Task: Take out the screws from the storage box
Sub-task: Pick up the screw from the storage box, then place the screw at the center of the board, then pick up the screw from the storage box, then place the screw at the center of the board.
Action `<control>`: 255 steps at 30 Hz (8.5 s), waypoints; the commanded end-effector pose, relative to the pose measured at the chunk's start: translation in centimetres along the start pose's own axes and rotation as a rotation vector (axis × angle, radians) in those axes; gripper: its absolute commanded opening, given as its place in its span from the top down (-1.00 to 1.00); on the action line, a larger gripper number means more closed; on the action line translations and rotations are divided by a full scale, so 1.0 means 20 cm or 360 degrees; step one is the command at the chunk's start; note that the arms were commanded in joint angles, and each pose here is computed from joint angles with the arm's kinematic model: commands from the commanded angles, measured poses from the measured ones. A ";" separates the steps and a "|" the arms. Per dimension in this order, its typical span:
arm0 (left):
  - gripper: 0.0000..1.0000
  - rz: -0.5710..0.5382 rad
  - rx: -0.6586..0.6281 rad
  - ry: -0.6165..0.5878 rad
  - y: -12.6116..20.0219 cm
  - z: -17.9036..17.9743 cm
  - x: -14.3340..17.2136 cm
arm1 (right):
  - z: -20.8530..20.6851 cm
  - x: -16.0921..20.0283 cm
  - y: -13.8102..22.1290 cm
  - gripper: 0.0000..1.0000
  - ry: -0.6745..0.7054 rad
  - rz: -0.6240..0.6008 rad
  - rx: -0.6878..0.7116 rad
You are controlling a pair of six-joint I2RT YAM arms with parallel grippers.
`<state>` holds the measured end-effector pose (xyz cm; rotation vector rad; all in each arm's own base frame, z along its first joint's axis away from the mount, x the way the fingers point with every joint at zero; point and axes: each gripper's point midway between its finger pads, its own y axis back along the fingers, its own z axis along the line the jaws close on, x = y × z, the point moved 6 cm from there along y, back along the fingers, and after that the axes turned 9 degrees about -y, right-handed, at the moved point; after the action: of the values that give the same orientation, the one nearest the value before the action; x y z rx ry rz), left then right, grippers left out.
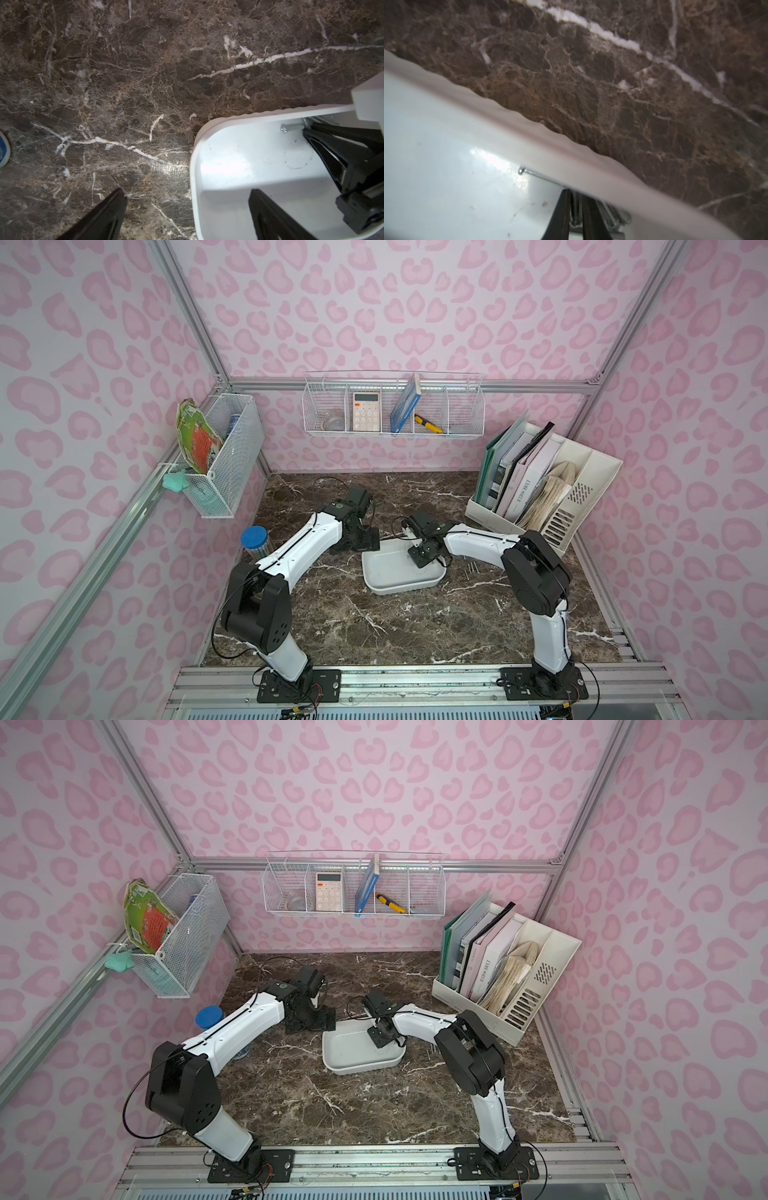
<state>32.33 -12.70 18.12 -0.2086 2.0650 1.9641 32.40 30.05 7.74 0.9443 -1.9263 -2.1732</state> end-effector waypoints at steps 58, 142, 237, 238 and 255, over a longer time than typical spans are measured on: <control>-0.94 -0.0016 0.0198 -0.0066 0.02 -0.08 0.00 | -0.65 0.11 0.44 0.95 -0.0774 -0.0429 0.0120; -0.96 -0.0028 0.0237 -0.0100 0.00 -0.10 0.00 | -0.05 0.00 0.02 0.69 -0.0086 -0.0004 0.0122; -0.95 -0.0042 0.0274 -0.0116 0.01 -0.12 0.00 | -0.80 0.28 0.08 0.79 -0.0861 -0.0132 0.0221; -0.95 -0.0044 0.0271 -0.0116 0.02 -0.12 0.00 | -0.80 0.28 0.08 0.75 -0.0875 -0.0135 0.0217; -0.95 -0.0164 0.0277 -0.0111 0.11 -0.11 0.00 | -0.55 -0.04 0.63 0.47 -0.0685 -0.0501 -0.0044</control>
<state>31.44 -14.80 20.01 -0.1875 2.1222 1.7147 35.38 17.10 18.47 0.8398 -2.0909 -2.8030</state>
